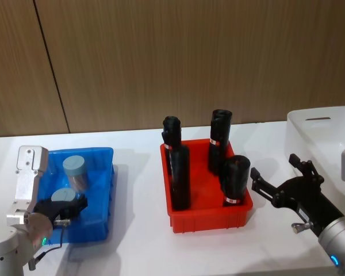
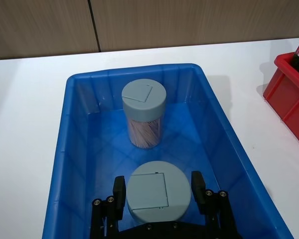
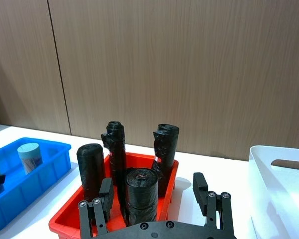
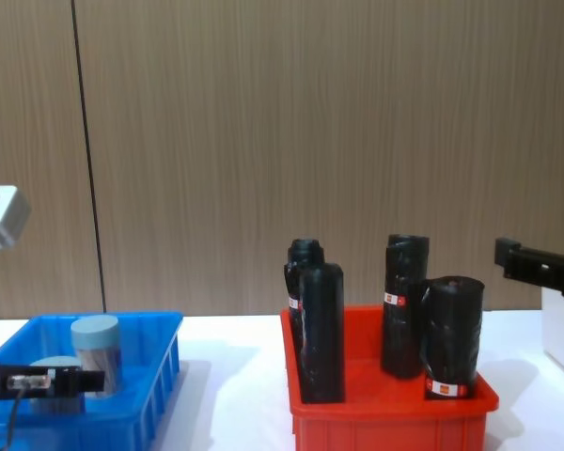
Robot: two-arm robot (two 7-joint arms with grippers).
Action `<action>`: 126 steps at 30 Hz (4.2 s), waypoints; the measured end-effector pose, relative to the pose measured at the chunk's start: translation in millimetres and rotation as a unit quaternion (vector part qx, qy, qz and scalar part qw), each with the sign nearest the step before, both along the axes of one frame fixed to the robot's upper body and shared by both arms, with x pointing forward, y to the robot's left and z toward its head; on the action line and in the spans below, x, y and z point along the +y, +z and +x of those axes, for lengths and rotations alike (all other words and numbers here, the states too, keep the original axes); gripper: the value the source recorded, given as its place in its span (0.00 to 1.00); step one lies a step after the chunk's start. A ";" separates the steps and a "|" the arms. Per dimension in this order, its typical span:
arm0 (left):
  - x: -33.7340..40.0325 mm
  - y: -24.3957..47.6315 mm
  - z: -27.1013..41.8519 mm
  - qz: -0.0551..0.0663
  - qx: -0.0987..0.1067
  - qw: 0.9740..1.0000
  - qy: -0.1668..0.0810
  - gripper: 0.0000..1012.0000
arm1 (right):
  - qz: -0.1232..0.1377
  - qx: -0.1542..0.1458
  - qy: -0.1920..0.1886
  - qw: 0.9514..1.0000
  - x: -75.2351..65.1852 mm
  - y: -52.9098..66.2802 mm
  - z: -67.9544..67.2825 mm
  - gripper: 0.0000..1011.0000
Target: Pick the cotton swabs from the blue box and place them into the white box.
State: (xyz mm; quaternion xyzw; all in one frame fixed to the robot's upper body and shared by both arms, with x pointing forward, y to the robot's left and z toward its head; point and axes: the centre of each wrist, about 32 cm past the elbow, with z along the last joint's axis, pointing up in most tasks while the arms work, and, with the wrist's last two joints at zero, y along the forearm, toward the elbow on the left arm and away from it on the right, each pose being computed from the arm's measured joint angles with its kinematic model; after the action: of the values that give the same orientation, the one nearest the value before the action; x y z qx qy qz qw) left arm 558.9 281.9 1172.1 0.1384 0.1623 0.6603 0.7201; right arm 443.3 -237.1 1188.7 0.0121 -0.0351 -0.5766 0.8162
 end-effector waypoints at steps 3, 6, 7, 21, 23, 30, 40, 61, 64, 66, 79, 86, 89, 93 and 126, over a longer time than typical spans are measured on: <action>-0.3 -0.7 0.8 -0.002 0.002 1.000 -0.002 0.76 | 0.000 0.000 0.000 1.000 0.0 0.0 0.0 0.99; -0.7 -0.9 1.1 -0.002 0.003 1.000 -0.003 0.67 | 0.000 0.000 0.000 1.000 0.0 0.0 0.0 0.99; -0.8 -0.9 1.1 -0.002 0.003 1.000 -0.003 0.66 | 0.000 0.000 0.000 1.000 0.0 0.0 0.0 0.99; -5.2 7.9 -4.3 0.036 -0.051 0.998 -0.024 0.66 | 0.000 0.000 0.000 1.000 0.0 0.0 0.0 0.99; -5.4 10.0 -5.3 0.041 -0.059 0.997 -0.029 0.66 | 0.000 0.000 0.000 1.000 0.0 0.0 0.0 0.99; -5.0 22.4 -10.3 0.057 -0.101 0.991 -0.068 0.66 | 0.000 0.000 0.000 1.000 0.0 0.0 0.0 0.99; -0.2 40.8 -15.7 0.063 -0.142 0.980 -0.127 0.66 | 0.000 0.000 0.000 1.000 0.0 0.0 0.0 0.99; 19.1 65.4 -19.0 0.004 -0.181 0.944 -0.277 0.66 | 0.000 0.000 0.000 1.000 0.0 0.0 0.0 0.99; 22.4 66.5 -17.8 -0.010 -0.180 0.938 -0.297 0.66 | 0.000 0.000 0.000 1.000 0.0 0.0 0.0 0.99; 24.2 67.0 -17.0 -0.018 -0.179 0.934 -0.309 0.66 | 0.000 0.000 0.000 1.000 0.0 0.0 0.0 0.99; 39.6 69.3 -6.6 -0.067 -0.151 0.903 -0.396 0.66 | 0.000 0.000 0.000 1.000 0.0 0.0 0.0 0.99; 46.0 69.8 -2.6 -0.078 -0.139 0.898 -0.411 0.66 | 0.000 0.000 0.000 1.000 0.0 0.0 0.0 0.99; 47.9 70.2 -0.9 -0.080 -0.136 0.897 -0.413 0.66 | 0.000 0.000 0.000 1.000 0.0 0.0 0.0 0.99; 50.9 70.8 2.3 -0.087 -0.132 0.894 -0.418 0.66 | 0.000 0.000 0.000 1.000 0.0 0.0 0.0 0.99; 17.8 67.6 41.9 -0.116 -0.111 0.854 -0.494 0.66 | 0.000 0.000 0.000 1.000 0.0 0.0 0.0 0.99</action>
State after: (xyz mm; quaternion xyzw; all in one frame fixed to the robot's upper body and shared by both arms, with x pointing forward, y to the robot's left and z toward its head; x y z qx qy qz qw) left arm 600.8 299.7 1239.7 0.0416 0.0676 0.2048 0.9756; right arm 443.3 -237.1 1188.7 0.0121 -0.0351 -0.5766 0.8162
